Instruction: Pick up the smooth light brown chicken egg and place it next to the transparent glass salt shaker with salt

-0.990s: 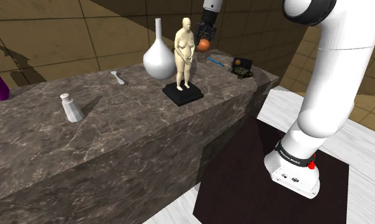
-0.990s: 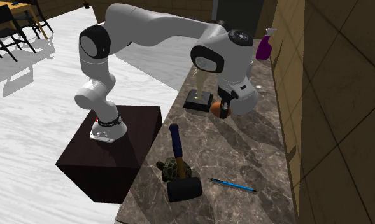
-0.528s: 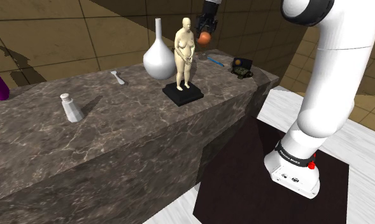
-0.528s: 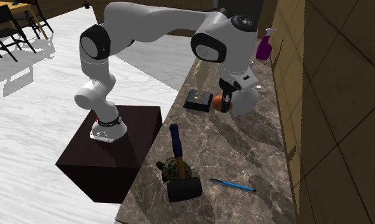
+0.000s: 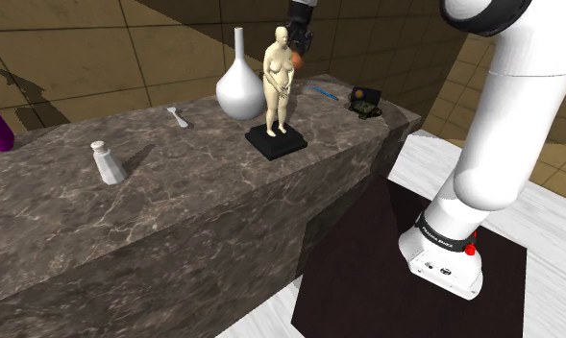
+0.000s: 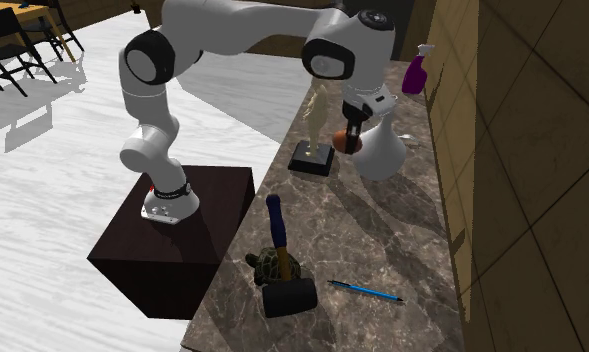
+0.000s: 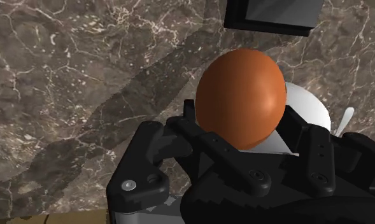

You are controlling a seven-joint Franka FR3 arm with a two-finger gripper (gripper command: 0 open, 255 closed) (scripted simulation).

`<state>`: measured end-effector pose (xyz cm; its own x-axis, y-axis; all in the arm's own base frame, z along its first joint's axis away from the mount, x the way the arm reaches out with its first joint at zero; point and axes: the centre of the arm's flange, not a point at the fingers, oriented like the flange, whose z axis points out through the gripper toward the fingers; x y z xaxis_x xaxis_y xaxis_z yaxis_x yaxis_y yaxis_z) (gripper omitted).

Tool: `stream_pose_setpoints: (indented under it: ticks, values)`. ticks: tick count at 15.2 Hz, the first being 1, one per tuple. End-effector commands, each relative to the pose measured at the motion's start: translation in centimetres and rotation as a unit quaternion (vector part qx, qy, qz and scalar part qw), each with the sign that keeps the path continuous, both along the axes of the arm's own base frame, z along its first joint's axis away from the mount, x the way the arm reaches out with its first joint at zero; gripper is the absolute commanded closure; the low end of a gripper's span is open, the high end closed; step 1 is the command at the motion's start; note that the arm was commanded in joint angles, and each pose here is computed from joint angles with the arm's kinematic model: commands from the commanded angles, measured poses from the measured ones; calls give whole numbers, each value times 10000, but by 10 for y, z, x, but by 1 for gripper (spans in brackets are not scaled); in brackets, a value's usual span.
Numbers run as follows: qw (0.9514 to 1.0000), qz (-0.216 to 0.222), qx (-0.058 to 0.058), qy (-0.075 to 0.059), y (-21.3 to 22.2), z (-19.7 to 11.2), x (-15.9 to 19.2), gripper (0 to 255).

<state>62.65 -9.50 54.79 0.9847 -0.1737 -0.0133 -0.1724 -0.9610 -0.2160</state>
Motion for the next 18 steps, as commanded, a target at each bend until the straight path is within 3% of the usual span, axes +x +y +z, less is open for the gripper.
stream_pose_setpoints:
  ticks: [1,18]
  values:
    - [10000,-5,-2,-3,27,2,-3,255]
    - [10000,-5,-2,-3,252,2,0,255]
